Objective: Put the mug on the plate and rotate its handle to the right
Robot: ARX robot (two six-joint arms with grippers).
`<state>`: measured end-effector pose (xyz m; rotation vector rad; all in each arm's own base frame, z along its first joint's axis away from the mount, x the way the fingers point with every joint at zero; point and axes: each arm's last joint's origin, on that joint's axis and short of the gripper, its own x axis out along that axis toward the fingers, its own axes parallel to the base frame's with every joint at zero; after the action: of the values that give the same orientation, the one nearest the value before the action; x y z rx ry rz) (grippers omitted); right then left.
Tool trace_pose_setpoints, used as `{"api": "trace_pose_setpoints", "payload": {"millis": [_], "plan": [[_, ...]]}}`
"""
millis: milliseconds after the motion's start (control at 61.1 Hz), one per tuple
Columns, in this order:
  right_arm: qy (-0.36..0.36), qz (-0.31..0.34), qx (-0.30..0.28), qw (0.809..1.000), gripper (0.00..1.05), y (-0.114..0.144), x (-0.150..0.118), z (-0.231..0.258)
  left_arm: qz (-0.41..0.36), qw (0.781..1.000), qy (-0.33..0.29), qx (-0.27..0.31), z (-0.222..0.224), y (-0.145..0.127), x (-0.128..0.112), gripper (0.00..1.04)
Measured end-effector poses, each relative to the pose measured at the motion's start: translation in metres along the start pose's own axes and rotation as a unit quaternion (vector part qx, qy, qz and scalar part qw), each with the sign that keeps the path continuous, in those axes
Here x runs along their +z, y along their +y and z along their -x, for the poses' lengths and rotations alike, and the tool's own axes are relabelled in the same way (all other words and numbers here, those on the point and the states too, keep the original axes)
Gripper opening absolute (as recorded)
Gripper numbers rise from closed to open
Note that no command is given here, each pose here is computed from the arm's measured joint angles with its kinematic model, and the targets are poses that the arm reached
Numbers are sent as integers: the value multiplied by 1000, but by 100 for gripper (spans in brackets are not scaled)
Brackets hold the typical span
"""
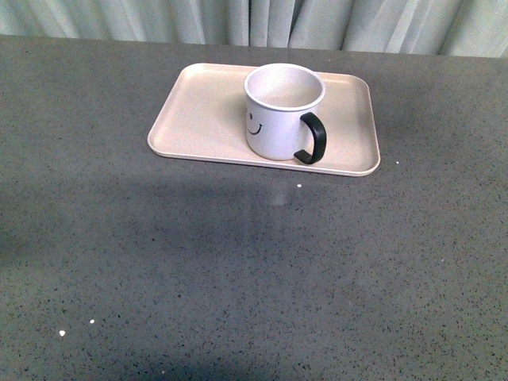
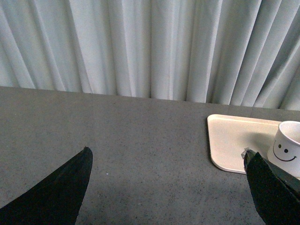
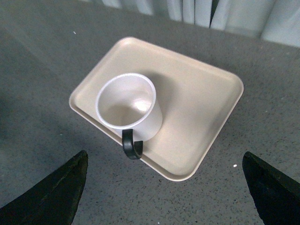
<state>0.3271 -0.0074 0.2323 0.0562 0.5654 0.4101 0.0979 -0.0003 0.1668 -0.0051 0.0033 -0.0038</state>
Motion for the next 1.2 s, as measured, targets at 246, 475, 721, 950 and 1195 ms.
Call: {"api": "trace_pose_setpoints", "payload": {"millis": [246,475,721,950,1195], "plan": [[110,-61,11,992,95,7,7,-92,0,1000,0,0,0,0,0,95],[126,-62,-11,990,96,13,17,-124,0,1000,0,0,0,0,0,95],[157,-52,-33,986,95,21,12,-155,0,1000,0,1,0,0,0,95],[170,-41,-44,984,95,28,11,-176,0,1000,0,0,0,0,0,95],[179,-33,-58,981,59,31,13,-189,0,1000,0,0,0,0,0,95]]}}
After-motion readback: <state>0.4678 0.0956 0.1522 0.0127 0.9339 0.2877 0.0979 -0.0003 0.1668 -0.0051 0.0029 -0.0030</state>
